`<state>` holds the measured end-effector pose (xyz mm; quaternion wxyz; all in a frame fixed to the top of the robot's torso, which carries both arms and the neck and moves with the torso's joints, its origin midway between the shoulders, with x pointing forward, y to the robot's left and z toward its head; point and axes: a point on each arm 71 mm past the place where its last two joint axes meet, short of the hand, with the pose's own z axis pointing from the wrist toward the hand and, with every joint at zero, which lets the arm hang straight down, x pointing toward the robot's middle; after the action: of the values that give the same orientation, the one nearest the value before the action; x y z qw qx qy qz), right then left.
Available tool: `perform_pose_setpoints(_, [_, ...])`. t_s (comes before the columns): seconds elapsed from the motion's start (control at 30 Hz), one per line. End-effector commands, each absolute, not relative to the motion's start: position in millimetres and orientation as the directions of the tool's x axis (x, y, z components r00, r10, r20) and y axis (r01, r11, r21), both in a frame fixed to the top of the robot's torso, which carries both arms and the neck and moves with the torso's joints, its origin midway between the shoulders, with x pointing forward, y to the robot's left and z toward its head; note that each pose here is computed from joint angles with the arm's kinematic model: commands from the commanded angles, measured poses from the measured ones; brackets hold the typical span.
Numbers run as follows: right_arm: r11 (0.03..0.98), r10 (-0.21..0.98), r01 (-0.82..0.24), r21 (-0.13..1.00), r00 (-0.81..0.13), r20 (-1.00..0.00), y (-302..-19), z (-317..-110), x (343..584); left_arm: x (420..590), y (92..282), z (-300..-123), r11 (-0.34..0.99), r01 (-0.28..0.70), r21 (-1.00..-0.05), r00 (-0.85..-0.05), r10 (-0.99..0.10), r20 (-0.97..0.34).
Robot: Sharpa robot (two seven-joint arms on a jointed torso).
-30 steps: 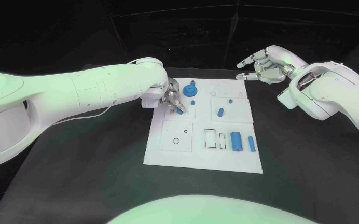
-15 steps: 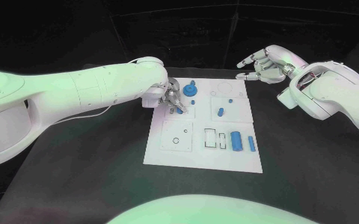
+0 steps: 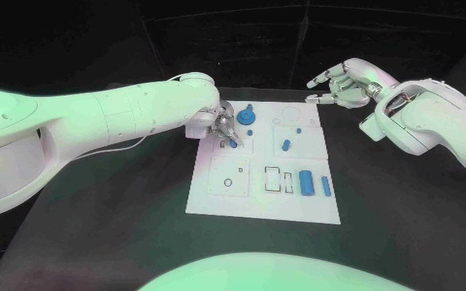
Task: Assemble the parts on the task board
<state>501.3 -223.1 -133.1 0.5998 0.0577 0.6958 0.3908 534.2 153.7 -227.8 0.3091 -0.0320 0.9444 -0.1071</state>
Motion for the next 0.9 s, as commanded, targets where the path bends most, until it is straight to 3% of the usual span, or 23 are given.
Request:
perform_pose_setpoints(0.03, [0.685, 0.546, -0.396, 0.611, -0.276, -0.791, -221.9, -131.3, 500.9, 531.9, 152.3, -231.5, 0.979, 0.016, -0.203, -0.821, -0.103, -0.562])
perform_pose_setpoints(0.9, [0.685, 0.547, -0.397, 0.611, -0.273, -0.791, -222.2, -130.8, 500.8, 533.3, 153.5, -231.6, 0.979, 0.011, -0.202, -0.818, -0.107, -0.564])
